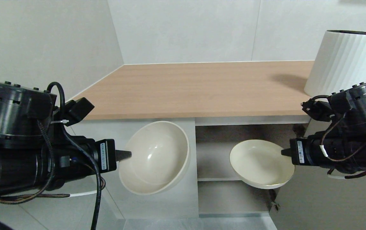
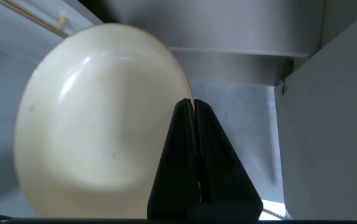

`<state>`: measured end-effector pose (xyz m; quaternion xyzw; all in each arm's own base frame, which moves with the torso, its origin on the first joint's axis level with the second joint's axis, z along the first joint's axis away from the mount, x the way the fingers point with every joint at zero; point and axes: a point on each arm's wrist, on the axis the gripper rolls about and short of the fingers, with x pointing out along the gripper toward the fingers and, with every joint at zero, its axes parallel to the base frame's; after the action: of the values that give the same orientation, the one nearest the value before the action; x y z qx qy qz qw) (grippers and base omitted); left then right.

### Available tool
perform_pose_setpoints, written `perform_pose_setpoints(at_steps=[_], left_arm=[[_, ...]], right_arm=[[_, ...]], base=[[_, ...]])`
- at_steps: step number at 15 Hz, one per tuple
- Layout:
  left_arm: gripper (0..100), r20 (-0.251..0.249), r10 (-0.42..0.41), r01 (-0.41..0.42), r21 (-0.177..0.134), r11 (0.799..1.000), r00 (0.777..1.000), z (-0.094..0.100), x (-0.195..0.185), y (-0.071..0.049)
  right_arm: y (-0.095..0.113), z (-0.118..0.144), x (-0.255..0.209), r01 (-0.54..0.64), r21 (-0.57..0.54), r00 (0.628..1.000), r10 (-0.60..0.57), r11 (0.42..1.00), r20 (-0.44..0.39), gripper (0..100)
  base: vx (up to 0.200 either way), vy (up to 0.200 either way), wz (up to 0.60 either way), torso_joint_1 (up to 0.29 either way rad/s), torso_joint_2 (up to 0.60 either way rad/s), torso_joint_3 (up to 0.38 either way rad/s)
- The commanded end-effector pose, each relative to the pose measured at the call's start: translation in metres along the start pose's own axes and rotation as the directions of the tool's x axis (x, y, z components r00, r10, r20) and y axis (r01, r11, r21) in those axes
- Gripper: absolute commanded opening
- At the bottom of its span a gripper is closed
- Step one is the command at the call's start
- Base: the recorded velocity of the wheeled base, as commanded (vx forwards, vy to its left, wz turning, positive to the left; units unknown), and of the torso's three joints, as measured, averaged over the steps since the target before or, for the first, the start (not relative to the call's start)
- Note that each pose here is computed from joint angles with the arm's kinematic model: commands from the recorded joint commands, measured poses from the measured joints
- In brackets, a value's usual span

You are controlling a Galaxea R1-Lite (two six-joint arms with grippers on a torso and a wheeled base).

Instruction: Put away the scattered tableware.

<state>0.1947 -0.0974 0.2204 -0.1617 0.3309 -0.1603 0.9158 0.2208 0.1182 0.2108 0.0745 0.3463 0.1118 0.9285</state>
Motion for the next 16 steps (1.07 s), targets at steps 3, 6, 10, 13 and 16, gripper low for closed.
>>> perform_pose_setpoints(at_steps=[3,6,10,13,16], left_arm=[[0,-0.003,0.0,0.0,0.0,1.0,1.0,-0.001,0.001,0.0],[0,-0.003,0.0,0.0,0.0,1.0,1.0,-0.001,0.001,0.0],[0,-0.006,-0.005,0.005,0.004,1.0,1.0,-0.001,0.001,-0.001],[0,-0.015,-0.016,0.016,0.011,1.0,1.0,-0.003,0.001,-0.004],[0,-0.027,-0.009,0.009,0.01,1.0,1.0,-0.004,0.005,-0.004]], right_arm=[[0.0,-0.001,0.003,0.005,-0.002,1.0,-0.005,1.0,-0.009,0],[0.0,-0.001,0.003,0.004,-0.002,1.0,-0.004,1.0,-0.011,0],[0.0,-0.002,0.007,0.007,-0.005,1.0,-0.007,1.0,-0.019,0],[0.002,-0.005,0.029,0.033,-0.013,0.997,-0.034,0.999,-0.071,0],[0.006,-0.011,0.074,0.039,-0.006,0.996,-0.039,0.999,-0.08,0]], base=[[0.0,0.0,0.0,-0.137,0.45,0.326],[0.0,0.0,0.0,-0.093,0.43,0.323],[0.0,0.0,0.0,-0.023,0.12,0.088],[0.0,0.0,0.0,0.0,0.0,0.0],[0.0,0.0,0.0,0.0,0.0,0.0]])
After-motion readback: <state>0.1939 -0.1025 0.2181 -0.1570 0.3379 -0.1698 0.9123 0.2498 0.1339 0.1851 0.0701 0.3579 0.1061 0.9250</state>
